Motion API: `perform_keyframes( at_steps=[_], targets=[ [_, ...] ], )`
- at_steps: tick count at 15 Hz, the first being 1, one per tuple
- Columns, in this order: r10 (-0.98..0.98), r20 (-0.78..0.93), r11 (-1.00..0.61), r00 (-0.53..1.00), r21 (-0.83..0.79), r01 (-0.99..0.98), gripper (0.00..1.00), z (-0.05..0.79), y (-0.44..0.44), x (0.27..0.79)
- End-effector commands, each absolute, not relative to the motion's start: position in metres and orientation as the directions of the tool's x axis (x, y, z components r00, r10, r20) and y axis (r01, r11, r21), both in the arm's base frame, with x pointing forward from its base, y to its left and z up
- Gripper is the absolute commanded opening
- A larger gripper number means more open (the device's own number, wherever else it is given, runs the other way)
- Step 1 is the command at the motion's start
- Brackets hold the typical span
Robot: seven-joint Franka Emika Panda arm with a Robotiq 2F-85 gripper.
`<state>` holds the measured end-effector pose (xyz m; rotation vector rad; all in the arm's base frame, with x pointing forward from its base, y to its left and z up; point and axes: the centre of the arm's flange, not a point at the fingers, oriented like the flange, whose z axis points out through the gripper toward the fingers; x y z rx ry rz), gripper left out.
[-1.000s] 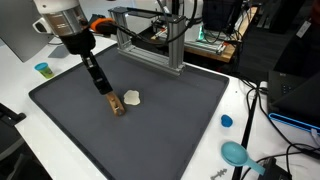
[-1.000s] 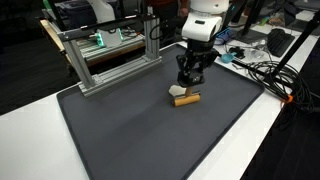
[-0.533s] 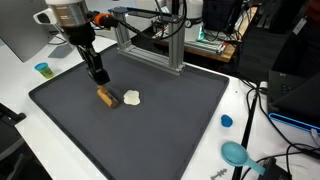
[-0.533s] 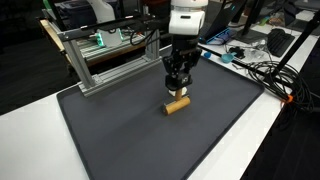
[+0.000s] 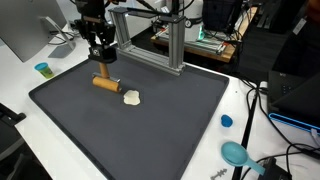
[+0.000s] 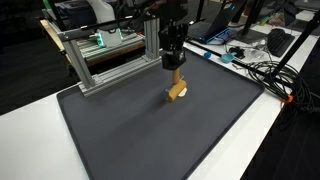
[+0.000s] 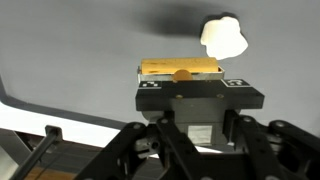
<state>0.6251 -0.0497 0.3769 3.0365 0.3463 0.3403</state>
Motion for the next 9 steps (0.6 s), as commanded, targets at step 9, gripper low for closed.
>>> perform_keyframes(
  at_steps=[9],
  targets=[
    [0.422,0.159,-0.907,0.892,0.065,0.417,0.22,0.384,0.003,0.616]
  ],
)
